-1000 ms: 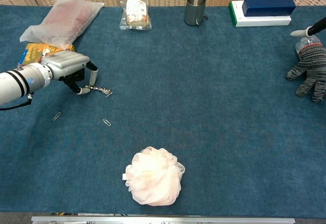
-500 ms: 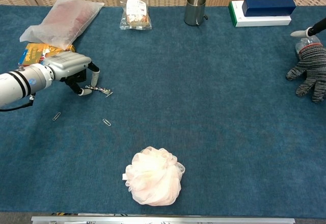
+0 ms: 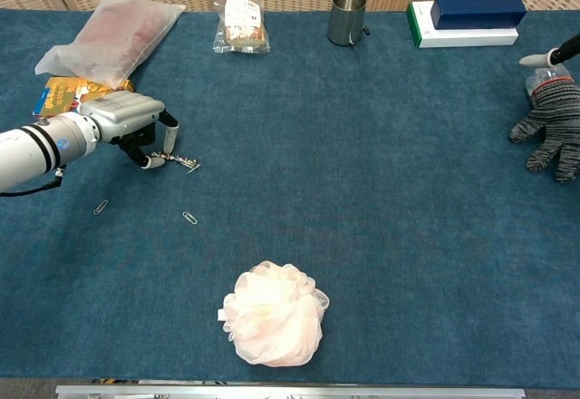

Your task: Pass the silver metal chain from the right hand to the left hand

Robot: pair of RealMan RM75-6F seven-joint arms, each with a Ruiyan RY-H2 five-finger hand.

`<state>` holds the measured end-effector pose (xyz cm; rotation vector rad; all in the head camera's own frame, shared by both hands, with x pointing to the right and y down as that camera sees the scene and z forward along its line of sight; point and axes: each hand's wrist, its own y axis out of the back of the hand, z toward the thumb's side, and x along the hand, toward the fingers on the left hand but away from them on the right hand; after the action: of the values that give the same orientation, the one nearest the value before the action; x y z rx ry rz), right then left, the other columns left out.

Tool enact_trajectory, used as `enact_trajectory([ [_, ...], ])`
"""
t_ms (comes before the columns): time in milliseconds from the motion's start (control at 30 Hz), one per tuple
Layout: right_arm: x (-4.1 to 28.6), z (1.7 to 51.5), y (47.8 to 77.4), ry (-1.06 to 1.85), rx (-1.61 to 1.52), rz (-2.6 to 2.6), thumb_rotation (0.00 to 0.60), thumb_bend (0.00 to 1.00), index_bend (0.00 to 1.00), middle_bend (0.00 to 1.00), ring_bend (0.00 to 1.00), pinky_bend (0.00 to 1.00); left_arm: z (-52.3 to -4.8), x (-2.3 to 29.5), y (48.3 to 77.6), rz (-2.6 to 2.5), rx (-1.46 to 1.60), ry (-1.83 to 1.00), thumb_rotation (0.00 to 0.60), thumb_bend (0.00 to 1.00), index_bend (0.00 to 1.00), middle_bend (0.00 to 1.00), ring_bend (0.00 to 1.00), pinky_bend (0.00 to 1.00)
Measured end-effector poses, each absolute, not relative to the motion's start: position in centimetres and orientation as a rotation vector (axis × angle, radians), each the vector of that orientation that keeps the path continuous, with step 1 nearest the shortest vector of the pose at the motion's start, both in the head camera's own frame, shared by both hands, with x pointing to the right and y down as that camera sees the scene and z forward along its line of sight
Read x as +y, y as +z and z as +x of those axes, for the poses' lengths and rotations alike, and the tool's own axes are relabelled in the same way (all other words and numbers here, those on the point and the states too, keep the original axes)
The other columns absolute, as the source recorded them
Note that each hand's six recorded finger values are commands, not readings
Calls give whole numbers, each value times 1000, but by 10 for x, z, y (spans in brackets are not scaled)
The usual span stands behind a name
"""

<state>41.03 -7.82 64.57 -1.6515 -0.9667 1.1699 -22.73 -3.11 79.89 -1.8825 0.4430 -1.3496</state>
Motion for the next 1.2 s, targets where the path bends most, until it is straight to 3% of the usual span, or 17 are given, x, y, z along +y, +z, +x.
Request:
enact_trajectory([
  [1200,-75,413,650,1178,-960,-1666,600,0,128,25,0,35,-223,-29,799,-1870,437,-1371,600,298,552,1000,1000,1000],
])
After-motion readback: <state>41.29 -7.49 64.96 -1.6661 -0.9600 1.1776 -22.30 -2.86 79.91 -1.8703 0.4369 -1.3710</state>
